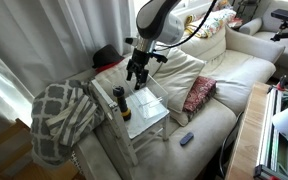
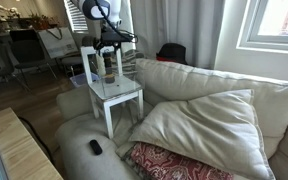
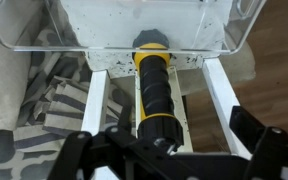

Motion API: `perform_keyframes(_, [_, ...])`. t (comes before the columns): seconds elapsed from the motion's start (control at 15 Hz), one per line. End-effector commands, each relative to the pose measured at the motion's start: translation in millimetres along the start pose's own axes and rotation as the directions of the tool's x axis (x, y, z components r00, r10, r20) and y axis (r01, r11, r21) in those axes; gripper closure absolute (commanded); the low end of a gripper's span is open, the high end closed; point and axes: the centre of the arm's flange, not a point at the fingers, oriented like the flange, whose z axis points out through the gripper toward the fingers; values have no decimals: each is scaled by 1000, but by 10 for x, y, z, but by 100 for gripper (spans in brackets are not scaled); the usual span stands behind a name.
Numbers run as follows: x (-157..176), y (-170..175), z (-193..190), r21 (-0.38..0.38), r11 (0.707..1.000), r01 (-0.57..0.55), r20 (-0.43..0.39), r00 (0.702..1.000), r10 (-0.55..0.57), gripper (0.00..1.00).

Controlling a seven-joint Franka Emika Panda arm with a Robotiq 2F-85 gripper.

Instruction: Put the chair, then place the torch in it

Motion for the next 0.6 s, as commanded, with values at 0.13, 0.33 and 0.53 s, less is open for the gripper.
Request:
perform_keyframes(0.13, [-35,234,385,59,998,-18,-152,988,27,0])
perform_keyframes(0.33, [-53,274,488,87,996,-28,-206,978,45,0])
perform_keyframes(0.53, [-68,328,583,100,994,-48,-265,961,73,0])
